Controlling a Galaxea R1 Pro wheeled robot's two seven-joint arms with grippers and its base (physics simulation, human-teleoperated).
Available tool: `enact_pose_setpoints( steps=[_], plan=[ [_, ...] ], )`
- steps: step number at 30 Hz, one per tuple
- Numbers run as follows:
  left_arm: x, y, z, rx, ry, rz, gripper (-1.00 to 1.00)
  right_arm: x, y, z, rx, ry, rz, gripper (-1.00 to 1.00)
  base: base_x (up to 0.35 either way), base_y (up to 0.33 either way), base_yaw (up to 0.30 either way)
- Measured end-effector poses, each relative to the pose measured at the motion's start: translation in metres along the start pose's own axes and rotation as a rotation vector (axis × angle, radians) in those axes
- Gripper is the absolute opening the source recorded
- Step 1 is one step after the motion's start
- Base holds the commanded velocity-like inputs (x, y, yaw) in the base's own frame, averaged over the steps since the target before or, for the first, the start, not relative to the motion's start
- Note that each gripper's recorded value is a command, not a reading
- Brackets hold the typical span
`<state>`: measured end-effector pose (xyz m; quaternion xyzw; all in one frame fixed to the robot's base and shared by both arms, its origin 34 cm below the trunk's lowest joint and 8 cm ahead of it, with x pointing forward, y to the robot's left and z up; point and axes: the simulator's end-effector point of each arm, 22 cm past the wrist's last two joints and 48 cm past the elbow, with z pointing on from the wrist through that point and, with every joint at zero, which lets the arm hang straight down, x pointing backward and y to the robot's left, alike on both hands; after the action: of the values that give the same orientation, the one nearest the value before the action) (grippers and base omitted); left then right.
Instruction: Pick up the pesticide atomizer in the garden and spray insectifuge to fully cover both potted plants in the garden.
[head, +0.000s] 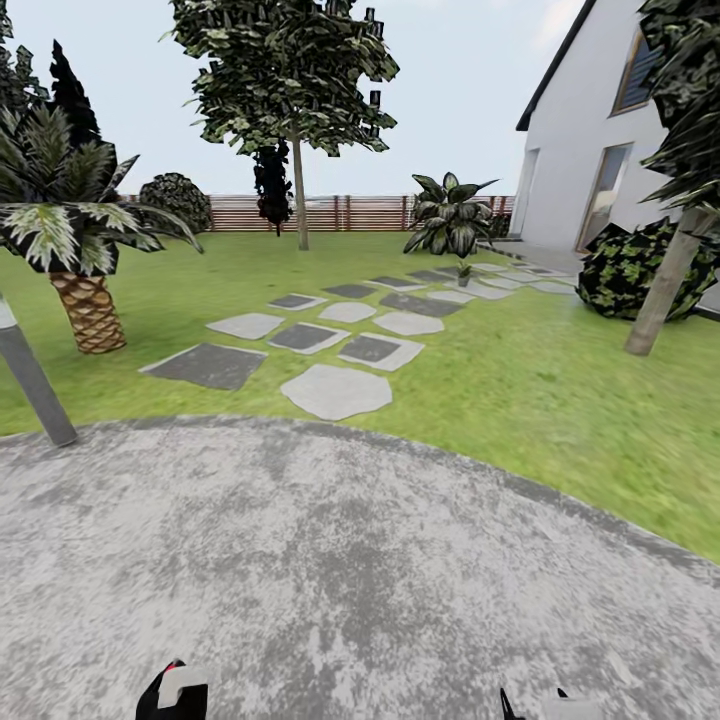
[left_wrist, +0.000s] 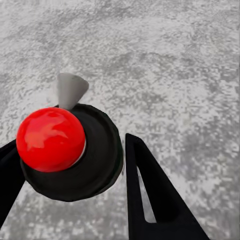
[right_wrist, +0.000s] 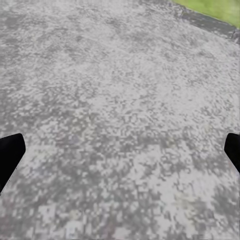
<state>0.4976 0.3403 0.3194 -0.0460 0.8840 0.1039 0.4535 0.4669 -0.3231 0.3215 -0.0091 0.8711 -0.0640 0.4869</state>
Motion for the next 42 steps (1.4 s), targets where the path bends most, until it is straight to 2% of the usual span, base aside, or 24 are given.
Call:
enact_pose_setpoints(
  steps=[42],
  plan=[
    [0.0003,0.0001,-0.0001,0.0,0.001,0.0,-1.0,0.0,0.0014,-0.0001,-0.002,0.0,0.0,1.0,0.336,0.0,0.0]
  ],
)
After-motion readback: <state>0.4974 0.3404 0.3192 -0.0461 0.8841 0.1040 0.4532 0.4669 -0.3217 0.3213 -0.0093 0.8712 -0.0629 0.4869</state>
